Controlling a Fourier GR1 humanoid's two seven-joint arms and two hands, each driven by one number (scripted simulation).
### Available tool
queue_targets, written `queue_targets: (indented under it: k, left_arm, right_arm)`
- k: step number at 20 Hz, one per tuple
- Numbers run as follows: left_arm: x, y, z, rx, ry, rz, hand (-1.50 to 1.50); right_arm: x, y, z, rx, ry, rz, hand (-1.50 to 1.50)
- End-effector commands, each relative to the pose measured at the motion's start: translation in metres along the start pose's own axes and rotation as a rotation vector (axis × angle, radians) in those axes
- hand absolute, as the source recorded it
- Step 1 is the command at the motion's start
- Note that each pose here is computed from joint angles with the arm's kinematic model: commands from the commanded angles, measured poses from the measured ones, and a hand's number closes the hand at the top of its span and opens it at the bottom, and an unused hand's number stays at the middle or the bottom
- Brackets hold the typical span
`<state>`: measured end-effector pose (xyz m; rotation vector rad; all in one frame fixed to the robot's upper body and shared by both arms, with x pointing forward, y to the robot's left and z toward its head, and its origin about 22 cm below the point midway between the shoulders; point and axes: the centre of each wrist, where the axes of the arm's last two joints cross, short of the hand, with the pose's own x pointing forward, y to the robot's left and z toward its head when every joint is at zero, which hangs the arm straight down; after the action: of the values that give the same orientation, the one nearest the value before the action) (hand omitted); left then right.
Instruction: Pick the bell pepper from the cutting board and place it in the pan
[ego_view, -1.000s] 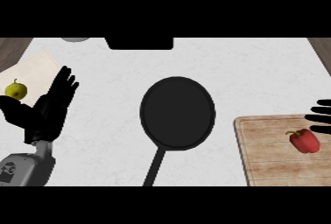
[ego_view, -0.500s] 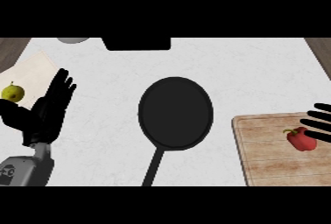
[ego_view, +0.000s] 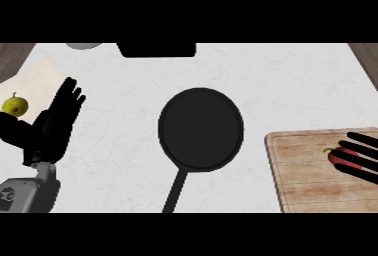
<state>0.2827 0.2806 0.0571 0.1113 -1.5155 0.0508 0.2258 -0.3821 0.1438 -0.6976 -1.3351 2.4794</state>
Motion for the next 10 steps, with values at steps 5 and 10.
queue_targets:
  k: [5,10]
  left_arm:
    - [-0.015,-0.020,0.006,-0.012,-0.013,0.004,0.00]
    - [0.003,-0.043,-0.004,-0.008,0.001,-0.002,0.00]
  right_arm:
    - [0.004,-0.001,-0.023,0.034,0.091,0.023,-1.50]
    - [-0.002,0.016,-0.059,0.035,0.072,-0.012,-1.50]
